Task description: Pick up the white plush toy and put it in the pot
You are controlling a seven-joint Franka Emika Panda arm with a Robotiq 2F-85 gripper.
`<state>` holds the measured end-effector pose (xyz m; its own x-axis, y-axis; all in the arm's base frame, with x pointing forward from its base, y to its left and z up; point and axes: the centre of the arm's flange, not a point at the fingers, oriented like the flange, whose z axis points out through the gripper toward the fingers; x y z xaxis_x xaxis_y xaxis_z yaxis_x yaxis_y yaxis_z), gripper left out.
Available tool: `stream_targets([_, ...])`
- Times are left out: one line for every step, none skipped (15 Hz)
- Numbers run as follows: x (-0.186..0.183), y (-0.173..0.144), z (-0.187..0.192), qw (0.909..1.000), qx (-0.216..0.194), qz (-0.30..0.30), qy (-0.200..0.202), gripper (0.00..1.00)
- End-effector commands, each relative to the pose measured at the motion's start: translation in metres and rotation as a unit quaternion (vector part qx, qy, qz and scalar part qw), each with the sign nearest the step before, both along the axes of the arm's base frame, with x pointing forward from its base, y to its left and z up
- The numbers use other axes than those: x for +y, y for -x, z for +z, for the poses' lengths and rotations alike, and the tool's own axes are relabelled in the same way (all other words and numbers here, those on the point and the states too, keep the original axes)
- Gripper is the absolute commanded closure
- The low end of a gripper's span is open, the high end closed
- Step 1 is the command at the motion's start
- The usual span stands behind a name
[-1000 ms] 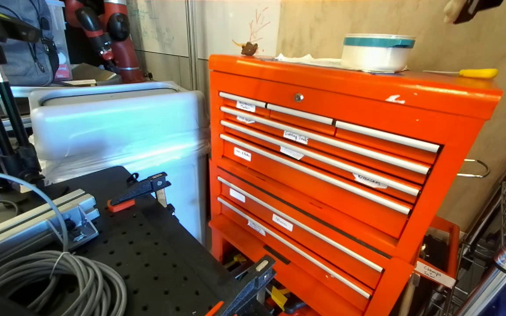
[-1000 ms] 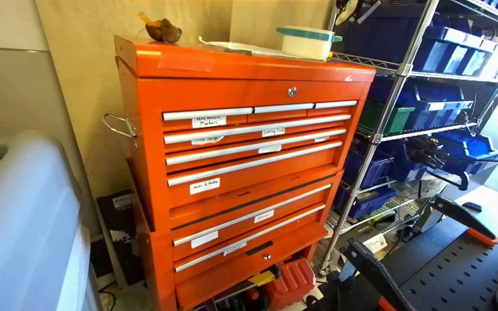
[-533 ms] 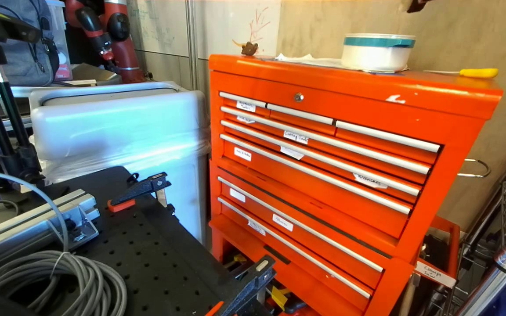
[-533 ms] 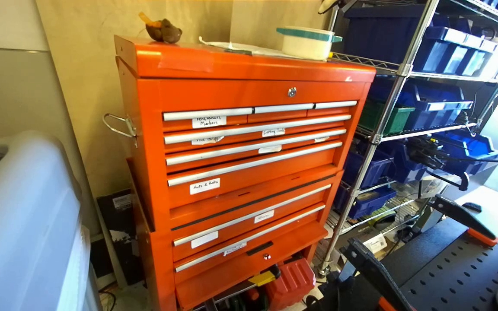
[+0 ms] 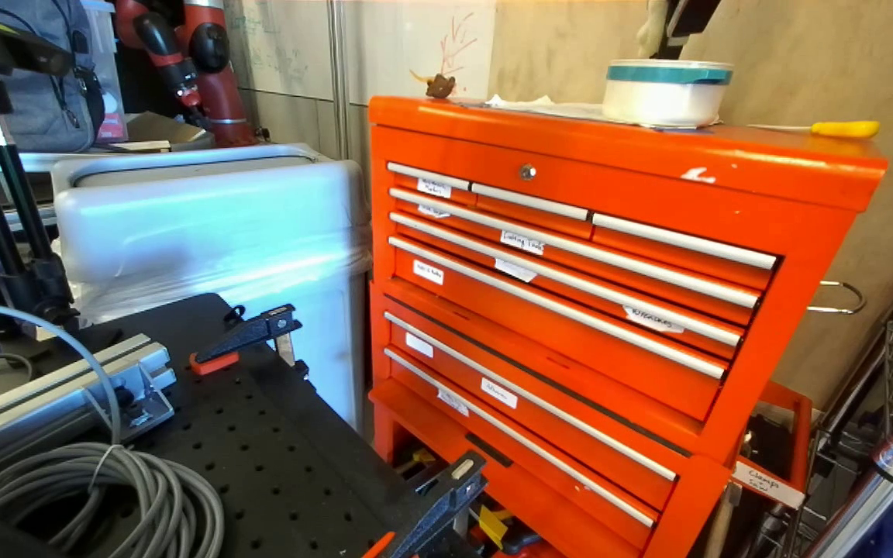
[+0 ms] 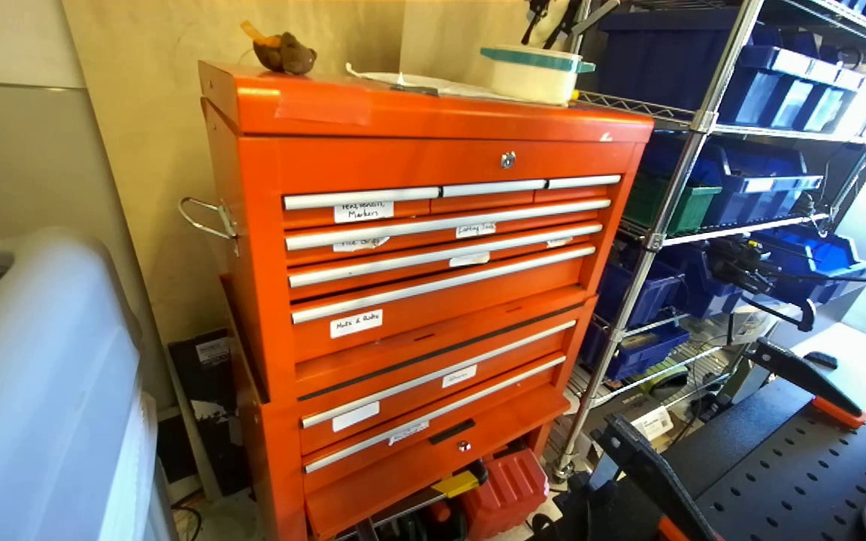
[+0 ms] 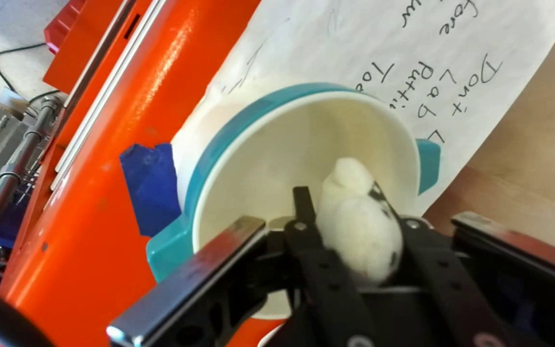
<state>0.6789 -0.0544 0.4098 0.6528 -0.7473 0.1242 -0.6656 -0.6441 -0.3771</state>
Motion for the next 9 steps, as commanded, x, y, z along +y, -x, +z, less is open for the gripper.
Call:
stream_targets([-0.001, 0.009, 0.014, 0.9999, 0.004, 0.014, -0.001, 0.38])
stream_targets([-0.003, 0.010, 0.017, 0.9999, 0.003, 0.014, 0.005, 0.31])
stream_targets([-0.005, 0.011, 0.020, 0.9999, 0.003, 0.014, 0.007, 0.23])
stream_targets([-0.007, 0.012, 0.024, 0.9999, 0.003, 0.014, 0.009, 0.17])
stream_targets([-0.010, 0.014, 0.030, 0.9999, 0.003, 0.014, 0.009, 0.08])
stream_targets([-0.011, 0.016, 0.033, 0.9999, 0.003, 0.015, 0.007, 0.02])
stream_targets([-0.013, 0.021, 0.042, 0.9998, 0.007, 0.019, -0.001, 0.00])
stream_targets([-0.015, 0.028, 0.051, 0.9996, 0.011, 0.025, -0.012, 0.00])
stream_targets([-0.019, 0.041, 0.061, 0.9985, 0.020, 0.038, -0.034, 0.00])
